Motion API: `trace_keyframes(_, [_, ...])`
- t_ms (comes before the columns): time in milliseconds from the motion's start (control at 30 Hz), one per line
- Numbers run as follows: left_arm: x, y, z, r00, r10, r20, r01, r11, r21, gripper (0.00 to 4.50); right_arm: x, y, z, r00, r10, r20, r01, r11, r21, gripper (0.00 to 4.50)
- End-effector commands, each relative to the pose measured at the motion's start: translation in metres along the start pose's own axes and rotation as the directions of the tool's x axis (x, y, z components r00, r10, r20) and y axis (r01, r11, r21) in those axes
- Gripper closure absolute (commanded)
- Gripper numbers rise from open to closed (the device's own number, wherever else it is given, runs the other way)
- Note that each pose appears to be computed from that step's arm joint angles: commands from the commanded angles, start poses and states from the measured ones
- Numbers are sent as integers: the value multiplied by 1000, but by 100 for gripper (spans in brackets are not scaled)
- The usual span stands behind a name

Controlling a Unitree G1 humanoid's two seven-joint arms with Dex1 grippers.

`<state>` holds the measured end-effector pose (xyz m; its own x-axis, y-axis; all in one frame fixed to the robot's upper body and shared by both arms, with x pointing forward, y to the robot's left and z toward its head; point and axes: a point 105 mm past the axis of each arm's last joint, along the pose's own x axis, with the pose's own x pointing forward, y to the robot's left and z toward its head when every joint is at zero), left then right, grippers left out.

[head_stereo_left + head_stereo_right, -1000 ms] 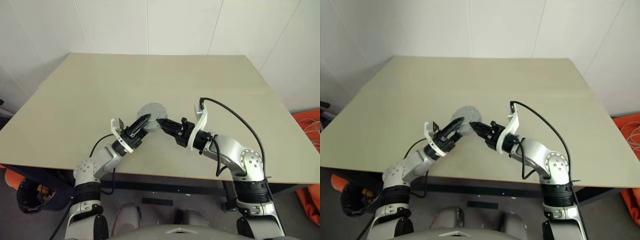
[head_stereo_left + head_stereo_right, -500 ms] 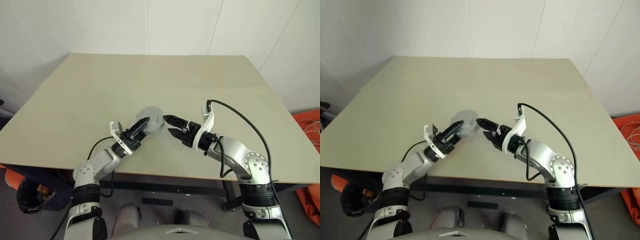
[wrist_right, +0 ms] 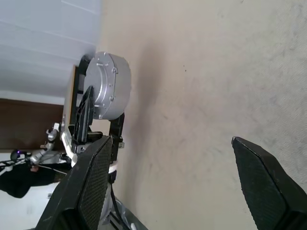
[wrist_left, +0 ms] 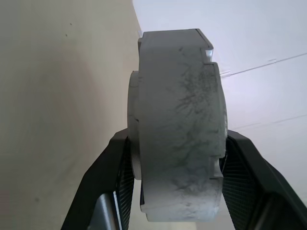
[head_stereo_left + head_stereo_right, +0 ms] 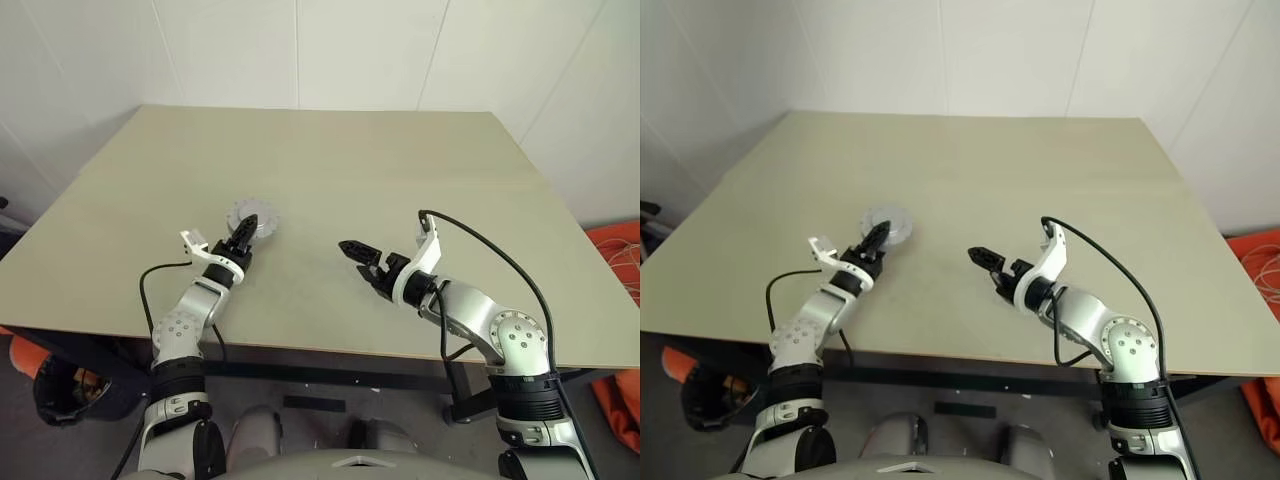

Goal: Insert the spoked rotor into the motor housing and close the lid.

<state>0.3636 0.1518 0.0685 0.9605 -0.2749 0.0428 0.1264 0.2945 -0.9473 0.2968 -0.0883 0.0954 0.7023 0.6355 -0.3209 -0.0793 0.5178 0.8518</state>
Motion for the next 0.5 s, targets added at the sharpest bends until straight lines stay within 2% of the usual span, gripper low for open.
trace_keyframes(33, [11, -14, 25, 991, 1, 134, -4, 1000, 21, 242, 0, 16, 0, 999, 54, 0, -54, 997, -51, 0])
trace_keyframes(333, [12, 2, 39, 954, 150, 260, -144, 989, -41, 242, -3, 16, 1, 998, 58, 6, -58, 997, -54, 0])
trace_keyframes(500, [11, 5, 42, 939, 187, 290, -179, 982, -54, 242, -3, 16, 1, 998, 59, 4, -59, 997, -56, 0])
